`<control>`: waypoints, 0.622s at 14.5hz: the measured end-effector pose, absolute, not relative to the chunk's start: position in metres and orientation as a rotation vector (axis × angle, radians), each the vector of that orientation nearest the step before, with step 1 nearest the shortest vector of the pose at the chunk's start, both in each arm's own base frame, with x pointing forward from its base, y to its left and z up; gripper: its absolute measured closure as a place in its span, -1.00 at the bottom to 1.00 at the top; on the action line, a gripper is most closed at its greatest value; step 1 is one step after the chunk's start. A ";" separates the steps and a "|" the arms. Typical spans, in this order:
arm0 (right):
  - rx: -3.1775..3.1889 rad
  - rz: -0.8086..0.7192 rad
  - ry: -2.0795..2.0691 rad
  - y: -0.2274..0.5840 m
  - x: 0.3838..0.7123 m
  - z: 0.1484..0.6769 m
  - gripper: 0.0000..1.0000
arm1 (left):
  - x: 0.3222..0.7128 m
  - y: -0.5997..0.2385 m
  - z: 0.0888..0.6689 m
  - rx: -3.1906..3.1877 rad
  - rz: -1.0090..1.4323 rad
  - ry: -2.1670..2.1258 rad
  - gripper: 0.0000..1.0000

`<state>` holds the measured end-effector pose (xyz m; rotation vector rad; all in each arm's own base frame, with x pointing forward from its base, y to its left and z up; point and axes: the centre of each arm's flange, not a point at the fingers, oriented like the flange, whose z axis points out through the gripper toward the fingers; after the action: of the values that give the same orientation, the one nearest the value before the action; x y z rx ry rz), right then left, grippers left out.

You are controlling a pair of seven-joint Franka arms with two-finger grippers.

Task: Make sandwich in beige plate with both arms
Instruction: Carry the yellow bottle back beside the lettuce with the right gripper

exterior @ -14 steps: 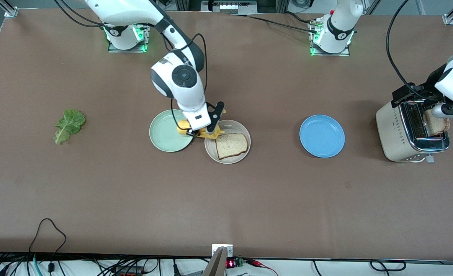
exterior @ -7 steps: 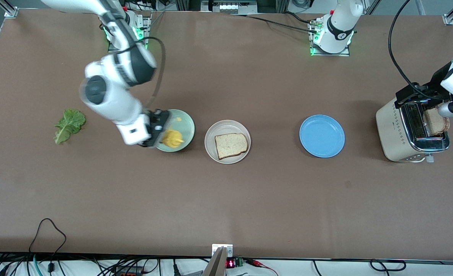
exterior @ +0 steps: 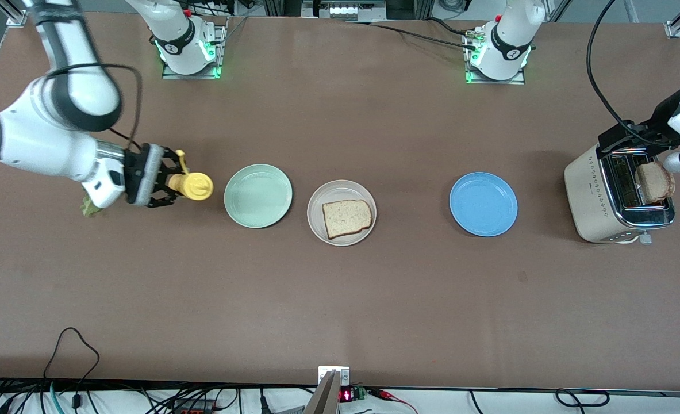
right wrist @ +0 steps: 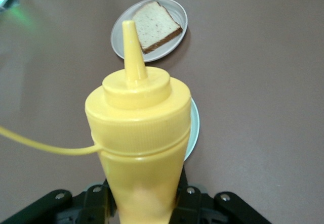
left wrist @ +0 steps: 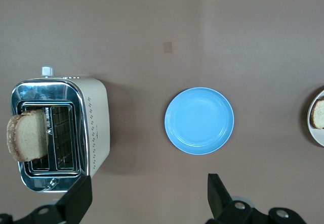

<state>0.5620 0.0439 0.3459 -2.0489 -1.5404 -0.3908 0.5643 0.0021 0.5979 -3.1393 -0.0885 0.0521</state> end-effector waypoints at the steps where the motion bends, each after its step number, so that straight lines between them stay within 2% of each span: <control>1: -2.007 -0.432 -1.549 0.023 0.556 0.334 0.11 | 0.565 0.002 0.598 -3.140 0.044 -0.088 -1.00; 9: -1.687 -0.782 -1.502 -0.065 0.517 0.221 0.11 | 0.564 0.000 0.607 -3.140 0.000 -0.084 -1.00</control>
<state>0.5175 -0.0651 0.2207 -1.6873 -1.5022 -0.7822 0.5640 0.0004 0.6065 -3.1405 -0.0840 -0.0001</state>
